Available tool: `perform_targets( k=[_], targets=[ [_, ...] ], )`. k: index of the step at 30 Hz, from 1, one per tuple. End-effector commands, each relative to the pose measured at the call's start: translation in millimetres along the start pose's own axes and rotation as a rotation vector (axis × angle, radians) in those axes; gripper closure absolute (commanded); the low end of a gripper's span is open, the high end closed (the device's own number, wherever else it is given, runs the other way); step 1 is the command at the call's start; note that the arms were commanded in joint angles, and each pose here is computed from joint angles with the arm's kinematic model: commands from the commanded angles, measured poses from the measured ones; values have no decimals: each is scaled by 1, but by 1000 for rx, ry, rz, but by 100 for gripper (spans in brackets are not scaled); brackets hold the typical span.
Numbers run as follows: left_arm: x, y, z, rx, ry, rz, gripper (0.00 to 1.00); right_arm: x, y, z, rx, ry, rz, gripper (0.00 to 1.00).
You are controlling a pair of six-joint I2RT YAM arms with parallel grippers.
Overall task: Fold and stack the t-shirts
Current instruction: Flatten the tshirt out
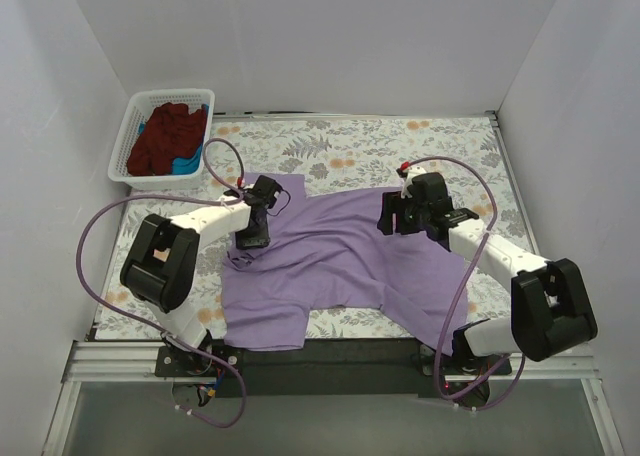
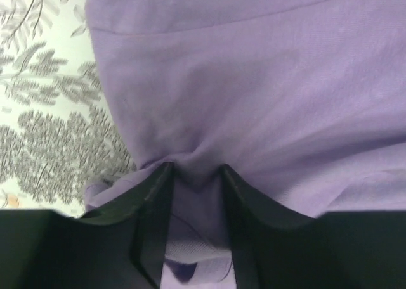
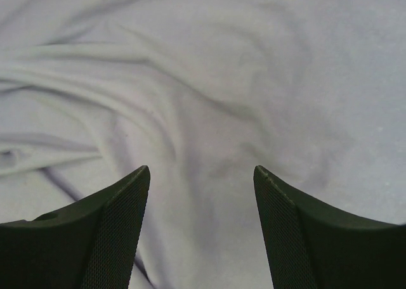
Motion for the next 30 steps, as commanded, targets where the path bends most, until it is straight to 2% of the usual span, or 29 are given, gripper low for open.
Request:
perform_targets(
  k=[1, 2, 5, 7, 9, 12, 14, 22, 30],
  targets=[
    [20, 0, 10, 77, -4, -11, 63, -6, 25, -15, -6, -46, -49, 27],
    [25, 12, 9, 96, -7, -44, 56, -7, 26, -18, -14, -53, -48, 27],
    [39, 53, 5, 170, -40, -140, 48, -11, 28, -41, -66, -102, -42, 27],
    [46, 81, -3, 204, -85, -195, 48, -16, 24, -61, -116, -140, -22, 28],
    [37, 95, -14, 181, -109, -206, 50, -17, 21, -76, -148, -163, -12, 29],
    [13, 116, -32, 165, -106, -216, 63, -24, 17, -94, -161, -207, 12, 30],
    [-6, 118, -34, 165, -93, -192, 66, -27, 16, -100, -168, -218, 24, 33],
    [-59, 116, -31, 162, -31, -96, 69, -46, 1, -118, -188, -237, 111, 37],
    [-111, 154, -44, 190, -51, -56, 69, -84, 2, -155, -288, -242, 179, 36]
  ],
)
Point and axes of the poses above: each gripper's point midway between its finger pads, its own x axis back along the fingers, its own z axis along the line the jaws close on, y = z × x, the point moved 1 cm from there along x, back along the fingers, and after that the axes turned 6 degrees about x, right-handed, at the moved point
